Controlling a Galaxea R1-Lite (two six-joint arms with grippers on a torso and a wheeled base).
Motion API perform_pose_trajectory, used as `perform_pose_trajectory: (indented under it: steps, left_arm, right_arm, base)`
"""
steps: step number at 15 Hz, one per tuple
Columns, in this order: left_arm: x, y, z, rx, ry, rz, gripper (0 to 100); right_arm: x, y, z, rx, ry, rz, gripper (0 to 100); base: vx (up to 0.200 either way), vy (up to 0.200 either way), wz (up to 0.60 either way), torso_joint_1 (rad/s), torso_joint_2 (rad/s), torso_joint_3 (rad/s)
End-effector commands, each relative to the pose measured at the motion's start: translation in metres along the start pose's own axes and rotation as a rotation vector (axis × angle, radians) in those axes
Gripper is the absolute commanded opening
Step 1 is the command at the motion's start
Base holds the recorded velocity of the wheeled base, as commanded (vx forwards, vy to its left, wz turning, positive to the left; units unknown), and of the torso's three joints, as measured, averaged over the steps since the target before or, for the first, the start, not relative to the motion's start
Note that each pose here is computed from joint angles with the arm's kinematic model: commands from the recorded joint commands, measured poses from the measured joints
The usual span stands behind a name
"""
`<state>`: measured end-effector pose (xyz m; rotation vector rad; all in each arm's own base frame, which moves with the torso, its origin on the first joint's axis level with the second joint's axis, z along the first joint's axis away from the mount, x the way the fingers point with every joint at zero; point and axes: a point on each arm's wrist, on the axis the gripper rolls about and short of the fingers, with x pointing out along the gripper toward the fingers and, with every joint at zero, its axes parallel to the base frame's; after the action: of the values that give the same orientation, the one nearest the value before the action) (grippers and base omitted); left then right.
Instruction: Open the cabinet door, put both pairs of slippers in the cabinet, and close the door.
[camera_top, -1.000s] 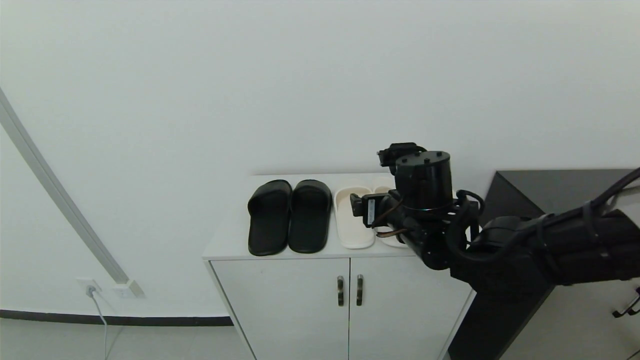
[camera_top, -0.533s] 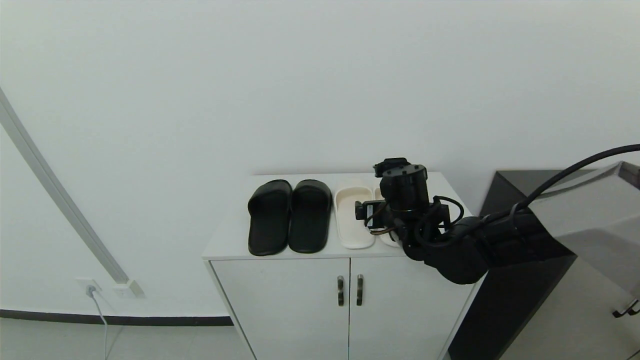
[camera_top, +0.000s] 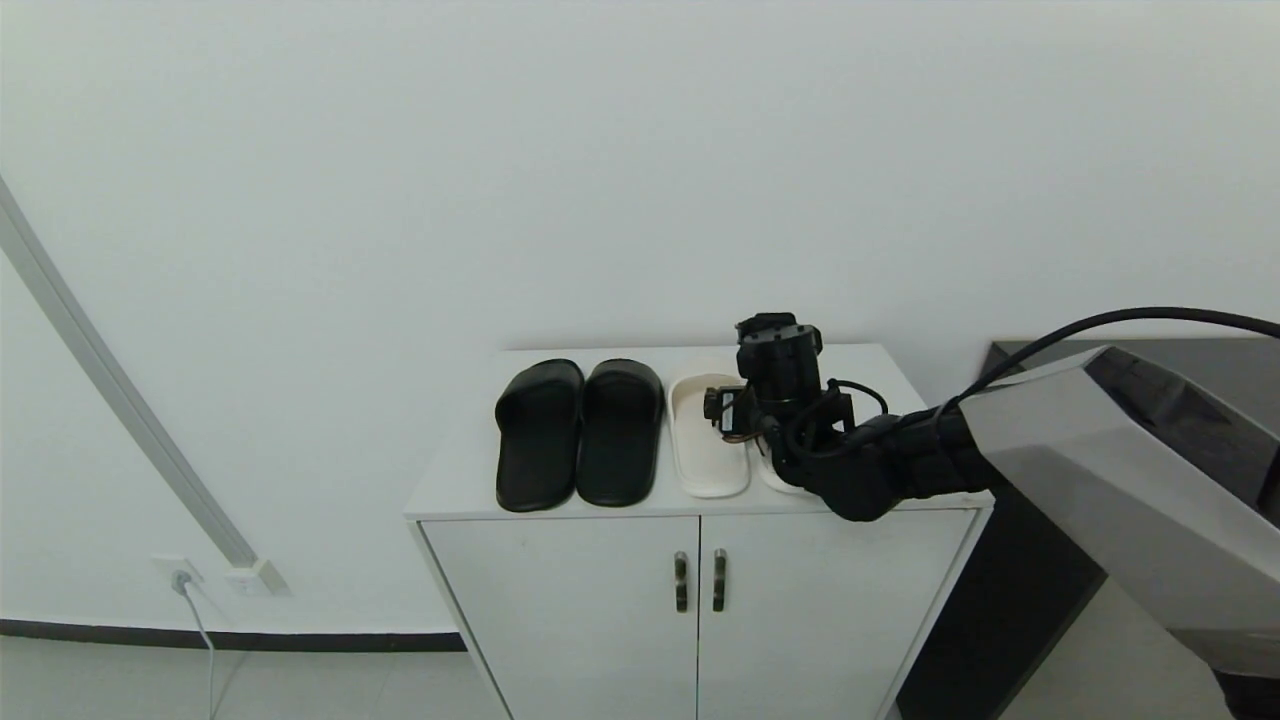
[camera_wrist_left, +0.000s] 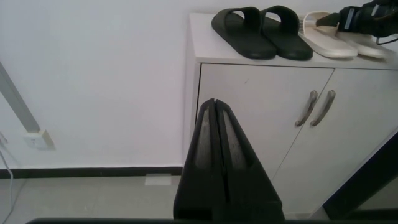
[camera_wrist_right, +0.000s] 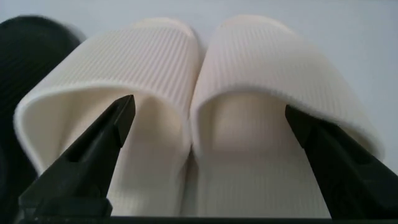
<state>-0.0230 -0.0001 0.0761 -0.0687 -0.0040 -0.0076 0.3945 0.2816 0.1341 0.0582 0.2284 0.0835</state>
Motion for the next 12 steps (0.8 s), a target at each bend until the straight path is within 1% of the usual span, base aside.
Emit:
perform_pose_trajectory:
  steps: [1,4,5,9,12]
  left_arm:
    - [0.0,0.0,0.0,0.0,0.001,-0.002,0]
    - [0.0,0.0,0.0,0.0,0.001,0.0,0]
    - [0.0,0.0,0.0,0.0,0.003,0.0,0]
    - [0.0,0.0,0.0,0.0,0.001,0.0,0]
    - [0.0,0.0,0.0,0.0,0.001,0.0,0]
  right_arm:
    - [0.013,0.003,-0.003,0.004,-0.003,-0.007,100]
    - [0.018,0.007,0.0,0.009,-0.01,-0.005,100]
    - [0.021,0.008,-0.001,0.008,-0.012,-0.005,0]
    - [0.021,0.01,0.0,0.015,-0.021,-0.002,0]
    - [0.007,0.01,0.018,0.023,-0.045,0.009,0]
  base:
    - [0.0,0.0,0.0,0.0,0.0,0.0]
    - [0.0,0.0,0.0,0.0,0.0,0.0]
    - [0.0,0.0,0.0,0.0,0.0,0.0]
    - [0.0,0.0,0.0,0.0,0.0,0.0]
    - [0.0,0.0,0.0,0.0,0.0,0.0]
